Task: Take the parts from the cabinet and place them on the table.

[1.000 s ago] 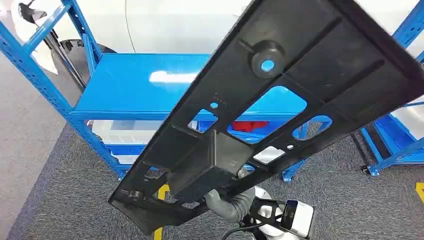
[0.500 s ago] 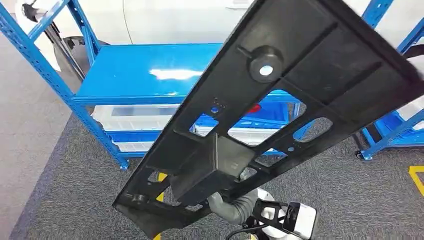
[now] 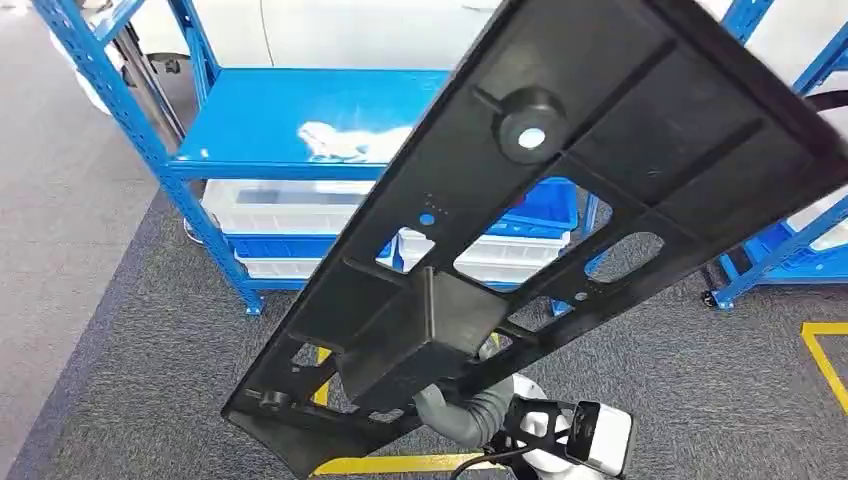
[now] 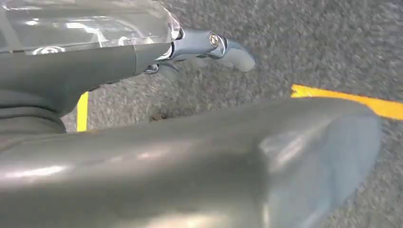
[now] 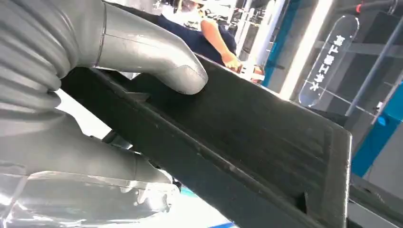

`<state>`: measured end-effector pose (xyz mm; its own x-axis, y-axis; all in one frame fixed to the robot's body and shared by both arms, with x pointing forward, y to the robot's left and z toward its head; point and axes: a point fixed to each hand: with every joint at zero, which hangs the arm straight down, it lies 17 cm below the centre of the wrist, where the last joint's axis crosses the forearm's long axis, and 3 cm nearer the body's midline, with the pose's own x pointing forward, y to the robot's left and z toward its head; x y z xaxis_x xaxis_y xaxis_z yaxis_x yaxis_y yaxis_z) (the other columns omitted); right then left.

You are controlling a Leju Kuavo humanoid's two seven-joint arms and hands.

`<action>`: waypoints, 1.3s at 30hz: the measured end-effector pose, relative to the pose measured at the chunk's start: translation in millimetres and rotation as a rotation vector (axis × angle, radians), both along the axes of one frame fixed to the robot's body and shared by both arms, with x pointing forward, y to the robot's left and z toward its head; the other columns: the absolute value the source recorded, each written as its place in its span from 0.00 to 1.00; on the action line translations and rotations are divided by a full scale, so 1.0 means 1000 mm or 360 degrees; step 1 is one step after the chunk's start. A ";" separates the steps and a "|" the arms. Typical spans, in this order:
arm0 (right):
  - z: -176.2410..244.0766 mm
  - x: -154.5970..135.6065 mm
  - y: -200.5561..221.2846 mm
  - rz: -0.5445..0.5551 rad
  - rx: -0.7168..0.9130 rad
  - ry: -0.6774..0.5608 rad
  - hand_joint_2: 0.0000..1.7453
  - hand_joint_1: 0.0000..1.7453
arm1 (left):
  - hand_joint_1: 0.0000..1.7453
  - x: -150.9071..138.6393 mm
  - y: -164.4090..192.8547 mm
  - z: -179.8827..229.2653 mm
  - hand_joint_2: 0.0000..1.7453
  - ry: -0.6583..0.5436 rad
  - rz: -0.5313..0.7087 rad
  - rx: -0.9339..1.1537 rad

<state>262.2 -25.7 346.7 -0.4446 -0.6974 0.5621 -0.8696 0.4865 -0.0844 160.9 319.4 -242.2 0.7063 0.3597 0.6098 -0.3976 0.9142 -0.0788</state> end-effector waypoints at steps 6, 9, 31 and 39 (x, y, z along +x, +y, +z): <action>-0.005 0.000 -0.001 -0.0011 -0.0025 -0.0002 1.00 1.00 | 0.00 -0.002 -0.001 -0.001 0.00 0.0011 -0.0002 -0.0008; -0.003 -0.002 -0.002 -0.0011 -0.0023 -0.0018 1.00 1.00 | 0.00 0.000 -0.005 0.000 0.00 0.0005 -0.0002 -0.0018; 0.010 -0.010 -0.014 -0.0021 -0.0016 -0.0116 1.00 1.00 | 0.00 -0.008 -0.006 -0.006 0.00 0.0074 0.0030 -0.0023; 0.018 -0.006 -0.022 -0.0103 0.0004 -0.0152 1.00 1.00 | 0.00 -0.013 0.004 -0.010 0.00 0.0147 0.0037 0.0071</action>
